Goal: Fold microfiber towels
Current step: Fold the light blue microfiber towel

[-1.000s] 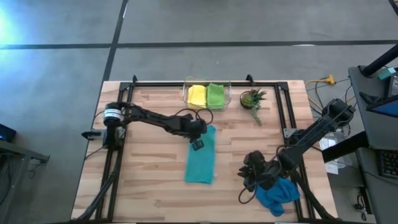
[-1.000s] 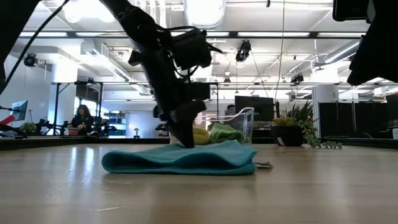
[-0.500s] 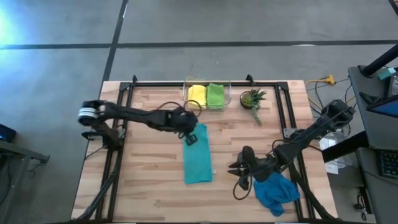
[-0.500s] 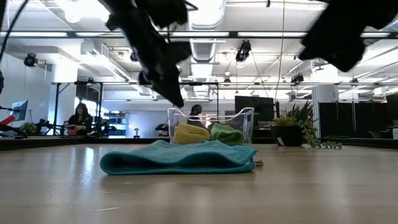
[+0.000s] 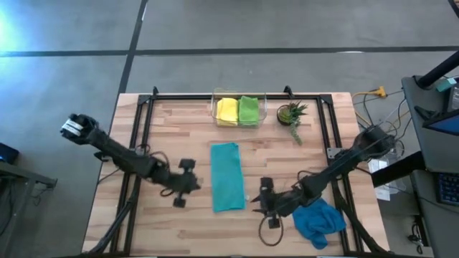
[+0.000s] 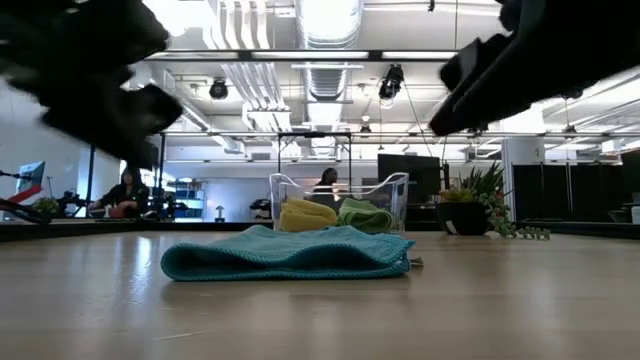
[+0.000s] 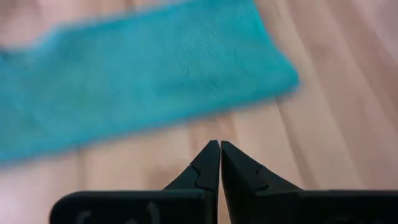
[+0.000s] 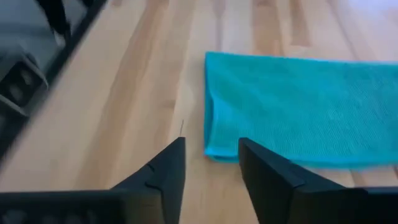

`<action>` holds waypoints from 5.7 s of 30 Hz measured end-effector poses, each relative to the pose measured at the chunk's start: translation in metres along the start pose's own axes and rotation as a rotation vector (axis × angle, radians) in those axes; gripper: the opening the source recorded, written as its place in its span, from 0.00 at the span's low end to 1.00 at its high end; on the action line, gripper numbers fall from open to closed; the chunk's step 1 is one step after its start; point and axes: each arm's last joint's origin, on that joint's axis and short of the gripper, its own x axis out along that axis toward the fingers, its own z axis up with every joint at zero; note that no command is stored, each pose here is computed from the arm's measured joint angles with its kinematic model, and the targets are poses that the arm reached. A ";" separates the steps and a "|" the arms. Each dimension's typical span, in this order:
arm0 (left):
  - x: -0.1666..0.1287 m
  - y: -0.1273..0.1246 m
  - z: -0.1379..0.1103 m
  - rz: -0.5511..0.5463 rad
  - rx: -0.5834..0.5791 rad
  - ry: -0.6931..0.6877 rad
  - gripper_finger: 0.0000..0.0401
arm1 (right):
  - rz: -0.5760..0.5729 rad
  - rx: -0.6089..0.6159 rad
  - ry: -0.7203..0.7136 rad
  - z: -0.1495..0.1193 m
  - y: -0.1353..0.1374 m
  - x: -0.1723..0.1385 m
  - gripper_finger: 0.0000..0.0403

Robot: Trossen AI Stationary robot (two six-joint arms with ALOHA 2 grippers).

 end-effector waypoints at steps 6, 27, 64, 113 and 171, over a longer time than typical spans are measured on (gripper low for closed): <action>-0.002 -0.024 -0.016 0.005 -0.120 -0.004 0.00 | -0.034 -0.285 0.119 0.001 0.005 0.037 0.48; 0.002 -0.030 -0.007 -0.009 -0.257 -0.108 0.00 | 0.026 -0.430 0.310 -0.005 0.005 0.072 0.33; 0.066 -0.060 -0.007 -0.258 -0.025 -0.151 0.36 | 0.146 -0.416 0.332 -0.003 -0.016 0.086 0.04; 0.097 -0.067 -0.002 -0.033 0.477 0.062 0.28 | 0.142 -0.329 0.307 0.002 -0.015 0.089 0.02; 0.044 -0.043 0.021 0.084 -0.039 -0.172 0.00 | 0.072 0.136 0.282 0.056 -0.080 0.042 0.02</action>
